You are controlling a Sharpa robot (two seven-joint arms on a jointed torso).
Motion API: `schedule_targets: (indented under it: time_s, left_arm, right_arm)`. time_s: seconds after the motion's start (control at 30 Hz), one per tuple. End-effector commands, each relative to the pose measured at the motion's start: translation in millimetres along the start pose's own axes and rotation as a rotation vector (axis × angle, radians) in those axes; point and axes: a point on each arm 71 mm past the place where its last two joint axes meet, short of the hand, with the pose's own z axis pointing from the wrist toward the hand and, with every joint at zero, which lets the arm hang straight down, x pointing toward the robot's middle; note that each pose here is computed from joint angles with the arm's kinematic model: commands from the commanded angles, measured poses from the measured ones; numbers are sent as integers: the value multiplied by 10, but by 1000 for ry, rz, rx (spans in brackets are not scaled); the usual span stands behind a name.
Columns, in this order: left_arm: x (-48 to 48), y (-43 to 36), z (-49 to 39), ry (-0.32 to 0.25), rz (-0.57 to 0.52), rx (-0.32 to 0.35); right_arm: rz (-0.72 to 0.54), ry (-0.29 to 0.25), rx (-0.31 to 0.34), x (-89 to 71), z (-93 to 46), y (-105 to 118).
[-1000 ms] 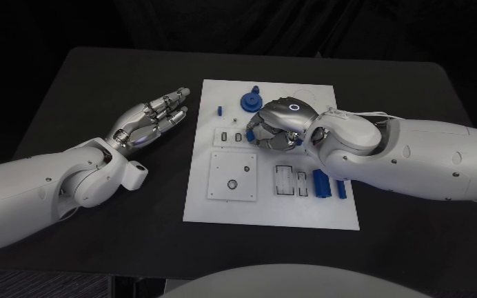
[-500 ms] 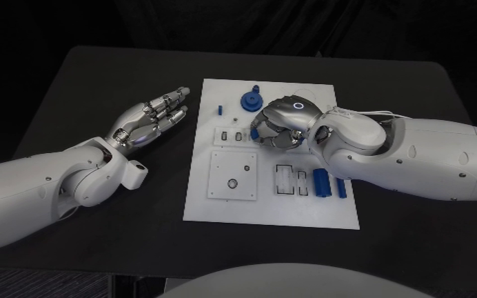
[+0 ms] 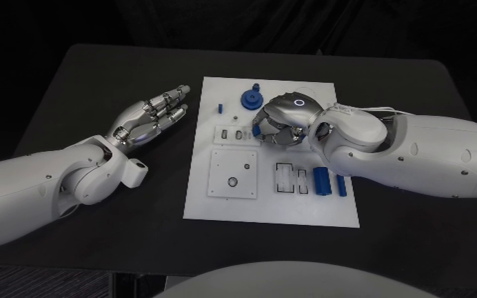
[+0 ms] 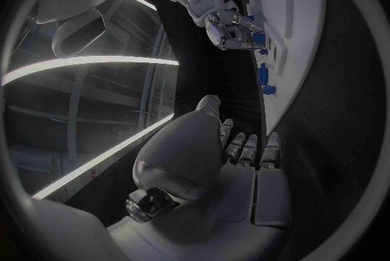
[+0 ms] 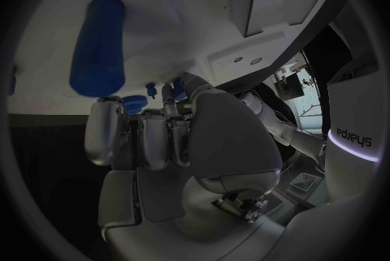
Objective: Assemble the parts on the task board
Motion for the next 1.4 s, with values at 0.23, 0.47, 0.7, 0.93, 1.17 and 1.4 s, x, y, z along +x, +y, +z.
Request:
schedule_targets:
  time_s: [0.23,0.47,0.7,0.93,1.17,1.4]
  left_arm:
    - [19,-42,5,11,-9,64]
    - [18,-40,8,11,-9,64]
    - [16,-39,8,11,-9,63]
    - [17,-36,11,12,-10,63]
    - [15,-35,10,12,-10,62]
    - [15,-33,10,13,-11,60]
  right_arm:
    - [-29,81,36,83,11,-7]
    - [-30,83,33,85,20,5]
    - [-29,80,31,83,22,9]
    - [-28,78,30,82,23,11]
    - [-26,72,26,77,24,17]
    - [-22,60,20,68,24,26]
